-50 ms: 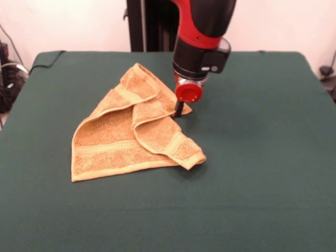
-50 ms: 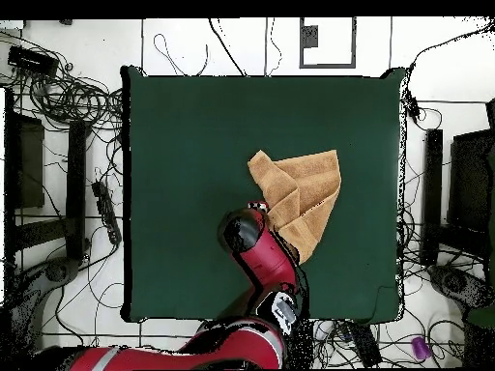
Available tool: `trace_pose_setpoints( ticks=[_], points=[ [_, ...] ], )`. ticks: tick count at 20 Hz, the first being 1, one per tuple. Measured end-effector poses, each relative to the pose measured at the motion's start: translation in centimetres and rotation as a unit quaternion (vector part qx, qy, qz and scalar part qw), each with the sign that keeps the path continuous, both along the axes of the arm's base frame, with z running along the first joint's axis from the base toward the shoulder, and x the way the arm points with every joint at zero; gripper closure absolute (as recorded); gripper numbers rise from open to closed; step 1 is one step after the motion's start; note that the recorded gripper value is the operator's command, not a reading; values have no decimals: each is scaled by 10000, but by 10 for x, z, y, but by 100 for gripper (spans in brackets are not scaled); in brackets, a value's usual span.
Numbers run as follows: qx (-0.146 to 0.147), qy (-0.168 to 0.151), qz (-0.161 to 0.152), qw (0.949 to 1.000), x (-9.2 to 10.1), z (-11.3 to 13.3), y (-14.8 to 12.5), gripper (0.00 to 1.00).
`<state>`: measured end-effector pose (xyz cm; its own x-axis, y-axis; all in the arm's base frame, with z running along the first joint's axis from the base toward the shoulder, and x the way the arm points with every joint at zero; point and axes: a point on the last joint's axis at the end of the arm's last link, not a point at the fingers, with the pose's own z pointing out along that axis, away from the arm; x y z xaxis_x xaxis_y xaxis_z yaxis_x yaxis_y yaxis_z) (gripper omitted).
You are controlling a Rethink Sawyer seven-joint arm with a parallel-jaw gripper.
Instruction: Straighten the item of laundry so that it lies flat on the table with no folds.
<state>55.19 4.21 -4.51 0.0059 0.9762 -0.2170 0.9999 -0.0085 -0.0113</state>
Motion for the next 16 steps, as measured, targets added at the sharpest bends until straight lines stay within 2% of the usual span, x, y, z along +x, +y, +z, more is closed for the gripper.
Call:
trace_pose_setpoints(
  ticks=[16],
  points=[
    [-176,-70,-495,9986,1,-1,4,100]
  ],
)
